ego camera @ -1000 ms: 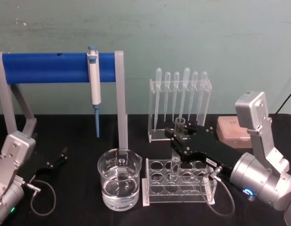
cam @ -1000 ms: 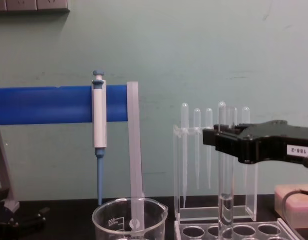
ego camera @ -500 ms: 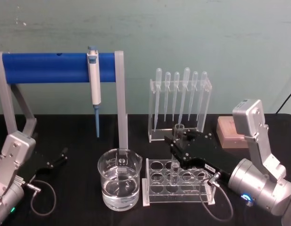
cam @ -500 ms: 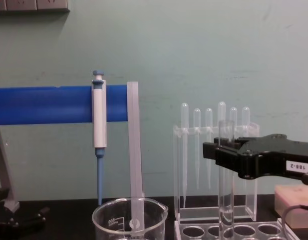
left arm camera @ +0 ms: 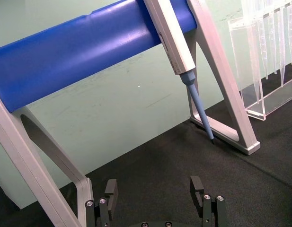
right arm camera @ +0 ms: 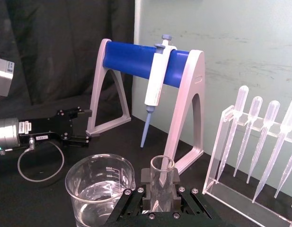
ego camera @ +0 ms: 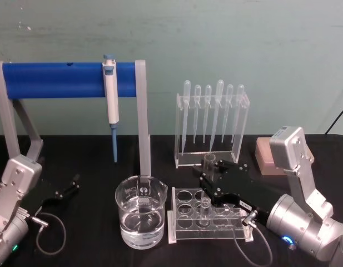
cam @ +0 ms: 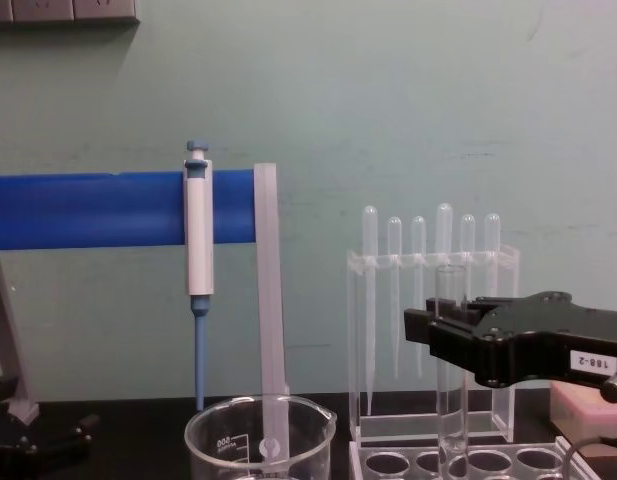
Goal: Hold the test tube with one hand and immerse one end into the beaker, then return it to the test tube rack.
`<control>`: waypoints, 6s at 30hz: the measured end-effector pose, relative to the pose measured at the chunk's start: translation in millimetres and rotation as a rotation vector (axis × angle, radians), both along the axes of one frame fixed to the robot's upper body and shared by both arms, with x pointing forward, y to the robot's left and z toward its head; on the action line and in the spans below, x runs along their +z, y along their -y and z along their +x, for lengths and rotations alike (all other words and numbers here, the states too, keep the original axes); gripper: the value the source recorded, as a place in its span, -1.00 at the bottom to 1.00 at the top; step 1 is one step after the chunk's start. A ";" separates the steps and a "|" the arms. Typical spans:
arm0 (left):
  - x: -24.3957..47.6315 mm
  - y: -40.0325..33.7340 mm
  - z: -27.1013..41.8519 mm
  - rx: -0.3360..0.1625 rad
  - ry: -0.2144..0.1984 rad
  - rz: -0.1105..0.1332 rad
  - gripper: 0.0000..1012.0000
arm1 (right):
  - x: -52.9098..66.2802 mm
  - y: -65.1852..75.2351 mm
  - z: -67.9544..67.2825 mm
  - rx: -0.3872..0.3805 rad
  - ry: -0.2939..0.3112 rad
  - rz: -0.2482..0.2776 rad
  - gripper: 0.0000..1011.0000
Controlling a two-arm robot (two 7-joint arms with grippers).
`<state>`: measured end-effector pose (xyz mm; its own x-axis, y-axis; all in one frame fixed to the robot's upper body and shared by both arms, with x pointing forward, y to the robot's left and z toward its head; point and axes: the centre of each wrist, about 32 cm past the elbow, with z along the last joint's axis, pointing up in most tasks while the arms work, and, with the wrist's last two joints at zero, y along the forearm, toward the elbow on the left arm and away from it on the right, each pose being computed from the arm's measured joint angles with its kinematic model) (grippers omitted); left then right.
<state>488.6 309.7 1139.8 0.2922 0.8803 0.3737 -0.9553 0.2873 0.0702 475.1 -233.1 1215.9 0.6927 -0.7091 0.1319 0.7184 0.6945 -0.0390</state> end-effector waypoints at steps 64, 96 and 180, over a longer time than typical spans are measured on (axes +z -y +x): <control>0.0 0.0 0.0 0.000 0.000 0.000 0.98 | 19.6 73.5 -24.4 -0.320 0.079 0.039 0.98; 0.0 0.0 0.0 0.000 0.000 0.000 0.98 | -39.9 57.3 -13.3 -0.475 0.110 -0.324 0.98; 0.0 0.0 0.0 0.000 0.000 0.000 0.98 | -44.6 56.4 -12.2 -0.485 0.118 -0.367 0.98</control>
<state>488.6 309.7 1139.8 0.2923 0.8803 0.3737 -0.9552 0.2874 0.0703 462.9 -289.4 1171.3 0.2690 -0.8333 0.4830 0.9629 0.2445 -0.1143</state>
